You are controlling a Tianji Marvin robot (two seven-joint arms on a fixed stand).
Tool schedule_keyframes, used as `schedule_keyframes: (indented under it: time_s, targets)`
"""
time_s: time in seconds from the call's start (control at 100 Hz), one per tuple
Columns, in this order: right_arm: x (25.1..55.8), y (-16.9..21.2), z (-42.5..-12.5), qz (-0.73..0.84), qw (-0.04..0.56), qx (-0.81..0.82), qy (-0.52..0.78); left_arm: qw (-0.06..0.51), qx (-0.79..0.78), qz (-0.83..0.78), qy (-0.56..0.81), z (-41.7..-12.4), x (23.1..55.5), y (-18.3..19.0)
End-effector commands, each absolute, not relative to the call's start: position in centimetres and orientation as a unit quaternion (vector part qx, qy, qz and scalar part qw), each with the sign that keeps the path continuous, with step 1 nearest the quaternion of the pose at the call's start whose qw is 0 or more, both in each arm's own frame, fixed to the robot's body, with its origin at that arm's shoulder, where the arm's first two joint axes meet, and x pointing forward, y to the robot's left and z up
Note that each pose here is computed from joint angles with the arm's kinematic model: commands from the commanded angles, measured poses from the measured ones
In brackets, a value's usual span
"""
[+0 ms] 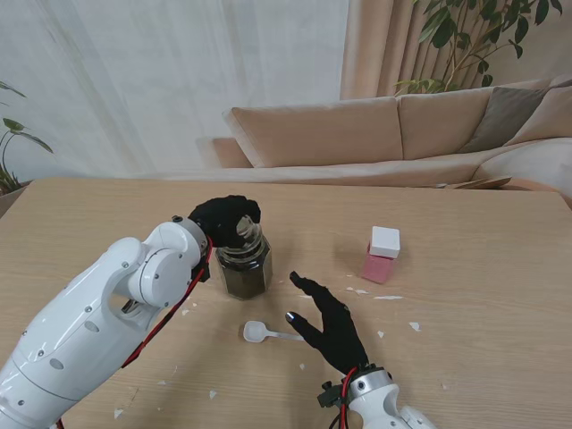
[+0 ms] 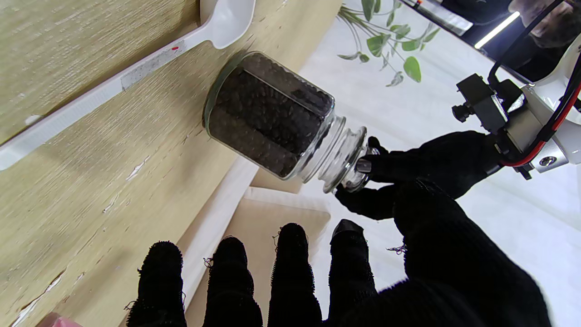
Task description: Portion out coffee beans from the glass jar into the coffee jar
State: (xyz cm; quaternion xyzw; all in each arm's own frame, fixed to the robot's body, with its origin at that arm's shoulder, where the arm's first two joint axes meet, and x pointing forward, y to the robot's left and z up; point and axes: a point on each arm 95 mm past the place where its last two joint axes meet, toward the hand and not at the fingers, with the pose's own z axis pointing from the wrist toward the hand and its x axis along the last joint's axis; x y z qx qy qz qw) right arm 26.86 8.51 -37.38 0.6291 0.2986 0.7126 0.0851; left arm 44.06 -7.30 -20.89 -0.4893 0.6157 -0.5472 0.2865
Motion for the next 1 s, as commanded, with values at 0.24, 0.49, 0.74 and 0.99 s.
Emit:
schedule_keyframes:
  time_s: [0.24,0.49,0.74,0.99]
  targets:
    - [26.6,8.9,-37.4,0.711,0.076,0.631,0.300,0.311,-0.490,-0.560,0.592,-19.3,44.6,-4.6]
    - [26.6,8.8,-37.3,0.712,0.079,0.631,0.298,0.342,-0.503,-0.553,0.569,-20.3,45.1,-0.2]
    - [26.6,8.8,-37.3,0.712,0.081,0.631,0.297,0.372,-0.527,-0.532,0.549,-23.1,45.4,3.9]
    - [26.6,8.8,-37.3,0.712,0.081,0.630,0.298,0.388,-0.561,-0.509,0.525,-26.8,45.7,6.8]
